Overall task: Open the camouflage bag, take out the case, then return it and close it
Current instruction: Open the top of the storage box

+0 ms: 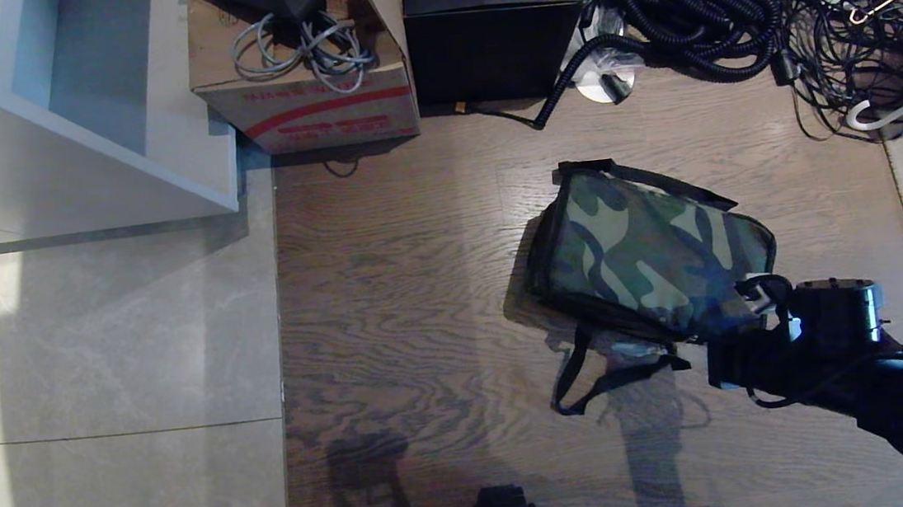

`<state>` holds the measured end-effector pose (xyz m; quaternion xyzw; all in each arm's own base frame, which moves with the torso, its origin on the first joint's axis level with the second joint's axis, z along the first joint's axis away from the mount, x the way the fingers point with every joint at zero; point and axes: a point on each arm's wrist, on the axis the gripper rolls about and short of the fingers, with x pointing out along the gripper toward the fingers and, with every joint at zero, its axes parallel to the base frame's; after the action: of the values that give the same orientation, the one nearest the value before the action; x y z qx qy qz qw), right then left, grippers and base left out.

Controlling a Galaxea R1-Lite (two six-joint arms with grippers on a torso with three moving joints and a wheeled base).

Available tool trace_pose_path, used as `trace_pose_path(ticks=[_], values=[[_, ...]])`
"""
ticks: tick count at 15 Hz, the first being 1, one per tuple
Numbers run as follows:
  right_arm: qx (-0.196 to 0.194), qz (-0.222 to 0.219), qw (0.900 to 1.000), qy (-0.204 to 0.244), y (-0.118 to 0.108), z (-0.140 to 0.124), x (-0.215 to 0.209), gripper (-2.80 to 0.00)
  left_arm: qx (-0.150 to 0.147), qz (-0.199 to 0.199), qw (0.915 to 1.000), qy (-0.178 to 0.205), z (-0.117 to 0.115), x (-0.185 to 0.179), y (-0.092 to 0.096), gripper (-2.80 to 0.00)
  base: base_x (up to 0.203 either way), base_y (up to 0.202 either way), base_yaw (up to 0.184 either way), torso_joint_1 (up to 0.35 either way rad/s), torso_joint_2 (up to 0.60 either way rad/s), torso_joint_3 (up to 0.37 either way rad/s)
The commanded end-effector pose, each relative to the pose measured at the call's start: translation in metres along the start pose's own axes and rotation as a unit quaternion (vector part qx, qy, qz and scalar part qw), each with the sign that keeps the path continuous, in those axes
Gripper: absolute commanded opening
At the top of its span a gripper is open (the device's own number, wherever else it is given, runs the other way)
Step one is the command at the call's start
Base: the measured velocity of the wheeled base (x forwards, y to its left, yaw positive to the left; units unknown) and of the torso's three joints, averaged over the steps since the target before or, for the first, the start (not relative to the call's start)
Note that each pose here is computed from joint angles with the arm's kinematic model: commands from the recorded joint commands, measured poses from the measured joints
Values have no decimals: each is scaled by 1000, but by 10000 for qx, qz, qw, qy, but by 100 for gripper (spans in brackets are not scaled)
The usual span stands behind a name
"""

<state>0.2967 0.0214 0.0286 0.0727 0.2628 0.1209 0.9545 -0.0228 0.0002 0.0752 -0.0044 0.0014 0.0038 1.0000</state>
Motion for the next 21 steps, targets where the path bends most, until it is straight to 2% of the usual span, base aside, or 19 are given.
trace_pose_path(ticks=[1,4,7,8,10,12,13,15,17,21], values=[[58,12,9999,92,1,-3,-5,0,-2,0,10000,1,0,0,0,-280,0,0,0,0,0,0],[67,335,9993,150,7,-3,2,0,-2,0,10000,1,0,0,0,-280,0,0,0,0,0,0],[699,666,9953,75,24,2,18,0,-2,0,10000,1,0,0,0,-280,0,0,0,0,0,0],[734,708,9947,99,26,-1,23,0,-2,0,10000,1,0,0,0,-280,0,0,0,0,0,0],[700,717,9948,162,26,-7,31,0,-2,0,10000,1,0,0,0,-280,0,0,0,0,0,0],[408,699,9967,-69,25,-4,35,0,-2,0,10000,1,0,0,0,-280,0,0,0,0,0,0],[250,670,9974,-38,24,-6,35,0,-2,0,10000,1,0,0,0,-280,0,0,0,0,0,0],[301,657,9974,-39,25,-9,38,0,-2,0,10000,1,0,0,0,-280,0,0,0,0,0,0],[442,732,9958,-324,28,-3,39,0,-2,0,10000,1,0,0,0,-280,0,0,0,0,0,0],[477,602,9966,-309,26,-6,42,0,-2,0,10000,1,0,0,0,-280,0,0,0,0,0,0]])
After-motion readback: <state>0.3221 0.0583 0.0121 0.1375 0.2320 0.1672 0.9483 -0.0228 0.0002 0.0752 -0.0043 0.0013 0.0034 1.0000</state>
